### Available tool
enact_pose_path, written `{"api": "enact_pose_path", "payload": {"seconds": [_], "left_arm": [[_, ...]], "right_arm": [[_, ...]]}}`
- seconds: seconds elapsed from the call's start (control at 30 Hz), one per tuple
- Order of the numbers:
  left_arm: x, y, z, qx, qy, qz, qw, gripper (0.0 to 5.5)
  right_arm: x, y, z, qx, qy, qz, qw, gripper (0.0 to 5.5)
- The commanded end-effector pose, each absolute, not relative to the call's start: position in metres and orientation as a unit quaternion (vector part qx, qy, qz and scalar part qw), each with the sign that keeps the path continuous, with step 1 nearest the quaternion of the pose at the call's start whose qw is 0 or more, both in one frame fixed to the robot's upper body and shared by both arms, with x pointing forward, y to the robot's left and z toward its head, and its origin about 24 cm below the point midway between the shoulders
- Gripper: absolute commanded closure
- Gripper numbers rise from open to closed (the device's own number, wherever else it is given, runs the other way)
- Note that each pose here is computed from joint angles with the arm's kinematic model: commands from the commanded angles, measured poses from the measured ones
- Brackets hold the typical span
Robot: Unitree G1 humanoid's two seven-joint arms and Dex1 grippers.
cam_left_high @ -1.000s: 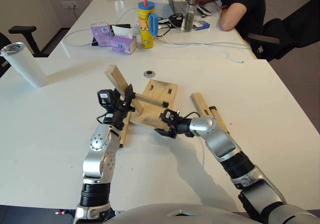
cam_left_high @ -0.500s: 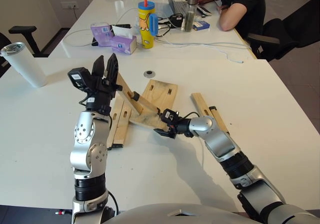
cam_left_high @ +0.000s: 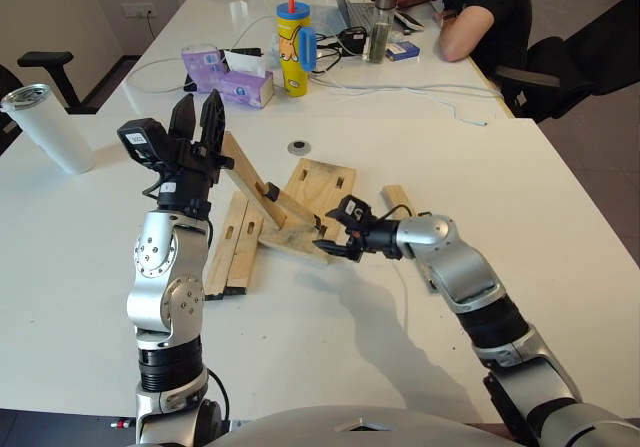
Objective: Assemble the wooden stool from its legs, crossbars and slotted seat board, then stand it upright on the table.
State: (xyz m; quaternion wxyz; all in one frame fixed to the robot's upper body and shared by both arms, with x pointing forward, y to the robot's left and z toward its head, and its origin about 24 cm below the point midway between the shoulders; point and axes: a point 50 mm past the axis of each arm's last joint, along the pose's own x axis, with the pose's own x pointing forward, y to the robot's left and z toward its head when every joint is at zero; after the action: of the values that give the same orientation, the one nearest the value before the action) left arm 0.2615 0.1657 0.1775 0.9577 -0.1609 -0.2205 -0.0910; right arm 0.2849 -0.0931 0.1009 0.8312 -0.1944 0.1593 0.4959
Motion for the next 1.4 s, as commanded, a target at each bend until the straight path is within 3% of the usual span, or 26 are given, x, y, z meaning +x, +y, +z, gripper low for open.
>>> {"api": "enact_pose_path", "payload": {"seconds": [0.03, 0.43, 0.7, 1.1, 1.4], "left_arm": [[0.264, 0.165, 0.181, -0.159, -0.223, -0.095, 0.957, 3.39], [0.267, 0.161, 0.183, -0.161, -0.227, -0.103, 0.955, 3.39], [0.267, 0.160, 0.182, -0.164, -0.227, -0.104, 0.954, 3.39], [0.268, 0.158, 0.182, -0.164, -0.227, -0.106, 0.954, 3.34], [0.266, 0.158, 0.186, -0.170, -0.233, -0.117, 0.950, 3.34]], "right_arm": [[0.295, -0.091, 0.104, -0.215, 0.148, 0.480, 0.838, 2.13], [0.323, -0.064, 0.092, -0.262, 0.156, 0.487, 0.819, 2.13], [0.322, -0.057, 0.087, -0.237, 0.178, 0.518, 0.802, 2.13], [0.324, -0.057, 0.090, -0.212, 0.184, 0.518, 0.808, 4.17], [0.332, -0.074, 0.112, -0.225, 0.144, 0.480, 0.835, 4.18]]}}
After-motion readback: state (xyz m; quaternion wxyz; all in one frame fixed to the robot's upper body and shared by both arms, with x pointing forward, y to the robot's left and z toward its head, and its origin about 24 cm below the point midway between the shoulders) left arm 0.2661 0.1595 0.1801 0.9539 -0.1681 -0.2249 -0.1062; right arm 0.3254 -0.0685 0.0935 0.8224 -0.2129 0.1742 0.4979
